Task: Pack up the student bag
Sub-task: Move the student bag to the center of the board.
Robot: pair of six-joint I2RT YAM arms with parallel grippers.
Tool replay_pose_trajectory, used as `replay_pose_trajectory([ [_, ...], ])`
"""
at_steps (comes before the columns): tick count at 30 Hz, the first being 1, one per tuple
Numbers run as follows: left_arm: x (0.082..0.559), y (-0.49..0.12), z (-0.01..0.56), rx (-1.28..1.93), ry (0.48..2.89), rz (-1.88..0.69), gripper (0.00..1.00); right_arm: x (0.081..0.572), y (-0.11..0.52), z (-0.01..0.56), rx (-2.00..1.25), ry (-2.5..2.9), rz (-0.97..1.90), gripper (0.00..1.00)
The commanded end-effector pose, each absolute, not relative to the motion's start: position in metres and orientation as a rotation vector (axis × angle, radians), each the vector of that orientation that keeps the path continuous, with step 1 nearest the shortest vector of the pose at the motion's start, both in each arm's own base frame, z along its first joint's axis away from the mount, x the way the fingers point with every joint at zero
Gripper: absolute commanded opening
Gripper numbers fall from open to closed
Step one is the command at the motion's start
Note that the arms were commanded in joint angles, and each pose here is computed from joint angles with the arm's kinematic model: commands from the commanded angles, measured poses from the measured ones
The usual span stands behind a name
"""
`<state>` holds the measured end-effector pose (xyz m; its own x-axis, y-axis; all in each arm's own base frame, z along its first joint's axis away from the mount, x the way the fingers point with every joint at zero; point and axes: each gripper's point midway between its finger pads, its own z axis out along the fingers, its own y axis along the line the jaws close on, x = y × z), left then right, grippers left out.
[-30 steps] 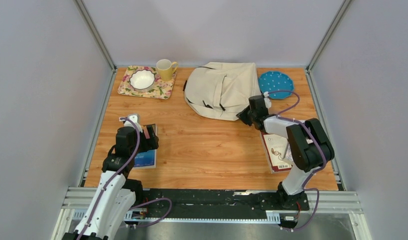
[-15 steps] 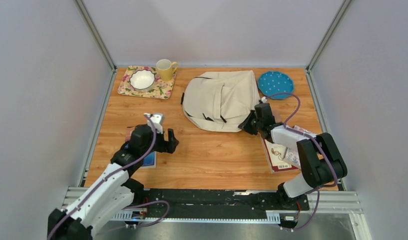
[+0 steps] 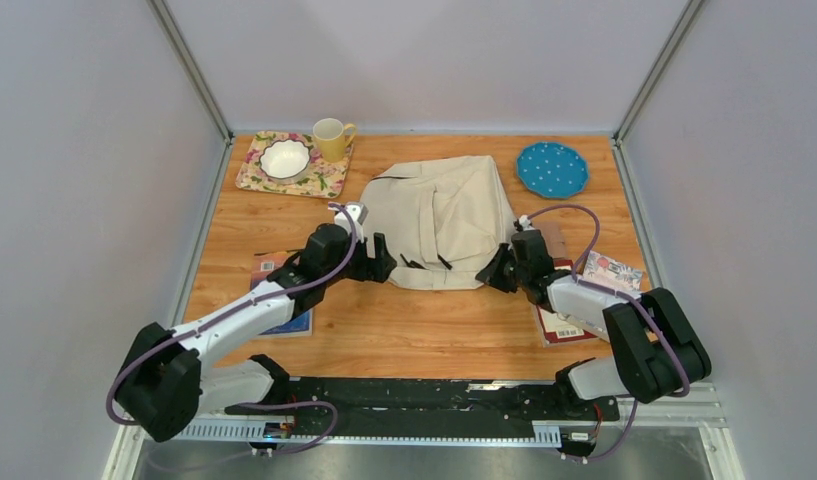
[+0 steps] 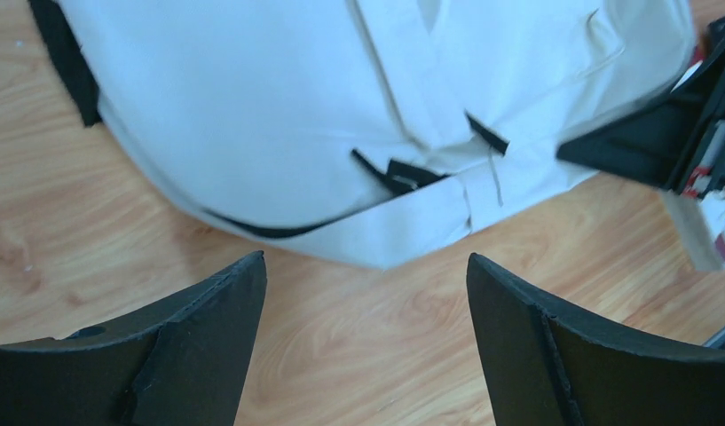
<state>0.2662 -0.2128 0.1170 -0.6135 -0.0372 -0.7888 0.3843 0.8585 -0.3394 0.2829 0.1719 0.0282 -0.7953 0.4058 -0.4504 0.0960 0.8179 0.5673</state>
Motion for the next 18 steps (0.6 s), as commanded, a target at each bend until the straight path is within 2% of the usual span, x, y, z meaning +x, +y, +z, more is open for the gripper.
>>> replay_pose_trajectory([
  [1,0.291,-0.246,0.15,0.126,2.077,-0.762,0.89,0.267,0.176,0.021,0.347,2.458,0.749,0.0],
  [5,0.29,-0.252,0.13,0.07,2.138,-0.783,0.82,0.267,0.18,0.026,0.381,2.432,0.78,0.0],
  [13,0.279,-0.261,0.111,0.045,2.166,-0.863,0.8,0.263,0.194,0.036,0.378,2.4,0.83,0.0],
  [17,0.26,-0.231,0.084,-0.001,2.223,-0.757,0.8,0.265,0.193,0.034,0.381,2.412,0.794,0.0],
  [18,0.249,-0.213,0.061,-0.028,2.265,-0.684,0.8,0.265,0.192,0.033,0.386,2.412,0.782,0.0],
])
